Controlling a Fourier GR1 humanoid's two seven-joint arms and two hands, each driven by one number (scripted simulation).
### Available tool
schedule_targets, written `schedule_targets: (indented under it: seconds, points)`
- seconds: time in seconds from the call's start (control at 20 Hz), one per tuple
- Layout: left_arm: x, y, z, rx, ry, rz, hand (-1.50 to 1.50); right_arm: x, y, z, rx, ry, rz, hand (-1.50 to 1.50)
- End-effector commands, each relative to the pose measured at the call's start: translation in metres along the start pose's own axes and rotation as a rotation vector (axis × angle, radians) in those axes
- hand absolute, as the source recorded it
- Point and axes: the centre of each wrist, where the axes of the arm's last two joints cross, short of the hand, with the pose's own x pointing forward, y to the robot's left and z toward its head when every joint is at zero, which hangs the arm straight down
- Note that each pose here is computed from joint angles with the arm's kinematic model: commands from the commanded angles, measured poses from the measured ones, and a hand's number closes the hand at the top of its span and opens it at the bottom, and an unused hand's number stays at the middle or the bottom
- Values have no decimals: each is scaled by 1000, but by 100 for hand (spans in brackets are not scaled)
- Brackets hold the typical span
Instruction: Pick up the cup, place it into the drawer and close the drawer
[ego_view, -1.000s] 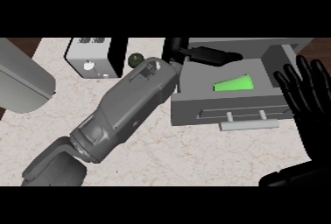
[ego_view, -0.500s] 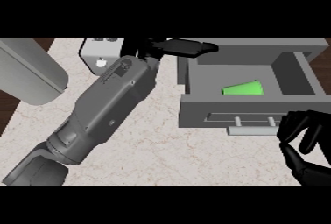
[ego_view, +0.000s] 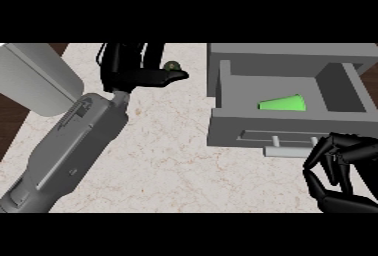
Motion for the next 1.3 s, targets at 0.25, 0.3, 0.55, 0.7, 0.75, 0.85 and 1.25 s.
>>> schedule_targets:
  seconds: [0.25, 0.3, 0.55, 0.7, 0.75, 0.85, 1.25]
  points:
    - [17, 66, 68, 22, 18, 29, -150, -26, 25, -29, 57, 60, 198, 150]
    - [14, 78, 69, 39, 26, 30, -150, -28, 18, -21, 88, 64, 259, 150]
    - [20, 112, 89, 38, 18, 18, -150, -34, 22, -33, 195, 78, 525, 150]
    - [1, 120, 114, 57, 17, 24, -150, -56, 45, -46, 235, 101, 584, 150]
    - [12, 132, 115, 49, 35, 11, -150, -68, 59, -49, 226, 109, 588, 150]
    - [11, 135, 140, 52, 14, -1, -150, -81, 48, -32, 245, 122, 587, 150]
    - [21, 178, 156, 58, 23, 26, -150, -132, 88, -84, 278, 194, 673, -150]
